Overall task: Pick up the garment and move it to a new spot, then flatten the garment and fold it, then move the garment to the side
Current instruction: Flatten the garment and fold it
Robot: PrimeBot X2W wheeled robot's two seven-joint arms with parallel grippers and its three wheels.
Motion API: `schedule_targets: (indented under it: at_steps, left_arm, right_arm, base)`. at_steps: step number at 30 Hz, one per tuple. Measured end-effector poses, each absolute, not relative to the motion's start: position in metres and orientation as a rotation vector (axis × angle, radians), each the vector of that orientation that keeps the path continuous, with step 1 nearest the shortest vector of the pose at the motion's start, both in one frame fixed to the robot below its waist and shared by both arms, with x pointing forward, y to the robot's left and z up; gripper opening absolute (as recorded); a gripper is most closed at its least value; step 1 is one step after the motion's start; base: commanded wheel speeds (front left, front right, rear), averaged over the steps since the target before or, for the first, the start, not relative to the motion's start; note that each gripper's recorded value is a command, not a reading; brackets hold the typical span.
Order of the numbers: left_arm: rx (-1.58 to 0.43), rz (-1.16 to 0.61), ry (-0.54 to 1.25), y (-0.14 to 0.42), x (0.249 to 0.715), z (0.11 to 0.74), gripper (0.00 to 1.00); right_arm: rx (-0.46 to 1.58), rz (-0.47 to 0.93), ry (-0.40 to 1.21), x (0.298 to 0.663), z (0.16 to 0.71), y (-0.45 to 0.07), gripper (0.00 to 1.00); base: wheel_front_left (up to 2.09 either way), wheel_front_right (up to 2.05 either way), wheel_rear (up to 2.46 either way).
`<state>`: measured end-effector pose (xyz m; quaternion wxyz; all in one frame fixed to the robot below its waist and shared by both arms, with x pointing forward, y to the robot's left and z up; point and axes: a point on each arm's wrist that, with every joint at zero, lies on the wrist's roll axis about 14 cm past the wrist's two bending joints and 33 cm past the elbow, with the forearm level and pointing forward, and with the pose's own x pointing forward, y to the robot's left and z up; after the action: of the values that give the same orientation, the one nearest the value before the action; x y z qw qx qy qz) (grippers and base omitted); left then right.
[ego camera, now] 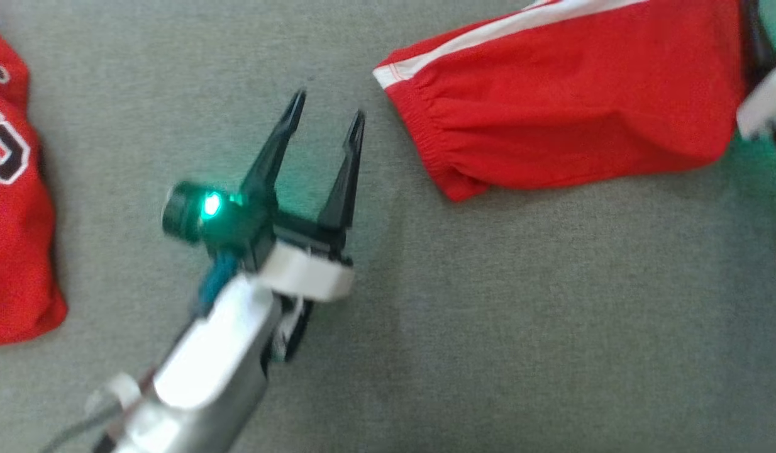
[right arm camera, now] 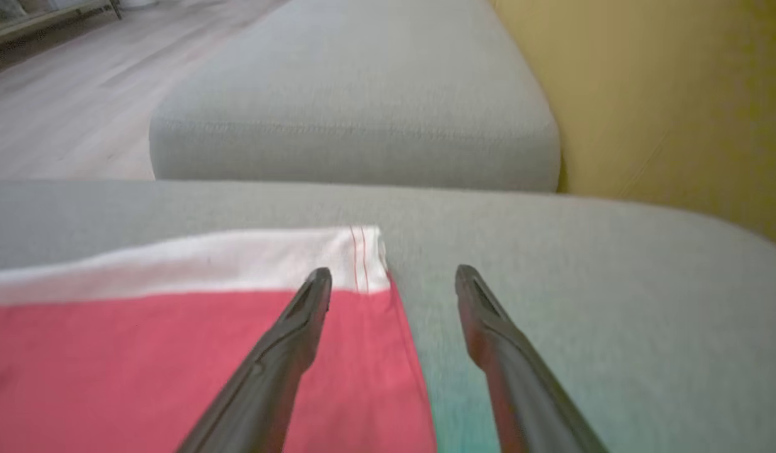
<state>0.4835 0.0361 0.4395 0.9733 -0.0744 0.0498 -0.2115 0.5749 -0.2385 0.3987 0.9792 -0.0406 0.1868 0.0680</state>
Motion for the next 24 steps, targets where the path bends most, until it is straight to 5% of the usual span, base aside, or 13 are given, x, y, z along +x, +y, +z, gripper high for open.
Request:
schedule_targets:
  at_steps: [11,13,19,24]
  left_arm:
    - [-0.166,-0.205,-0.009,0.078,0.453,0.476,1.0]
    - [-0.168,-0.179,0.007,0.086,0.446,0.471,1.0]
    - [-0.162,-0.168,-0.002,0.092,0.444,0.472,1.0]
    - [-0.162,-0.21,-0.039,0.082,0.45,0.481,1.0]
  right_arm:
    - [0.076,0.101,0.624,0.548,0.349,-0.243,1.0]
    - [0.12,0.101,0.652,0.55,0.346,-0.239,0.0]
    - [0.2,0.115,0.664,0.548,0.352,-0.23,0.0]
    - [0.14,0.043,0.647,0.523,0.356,-0.272,0.0]
  base:
    - [0.0,0.0,0.0]
    - [0.0,0.0,0.0]
    - [0.0,0.0,0.0]
    - [0.0,0.0,0.0]
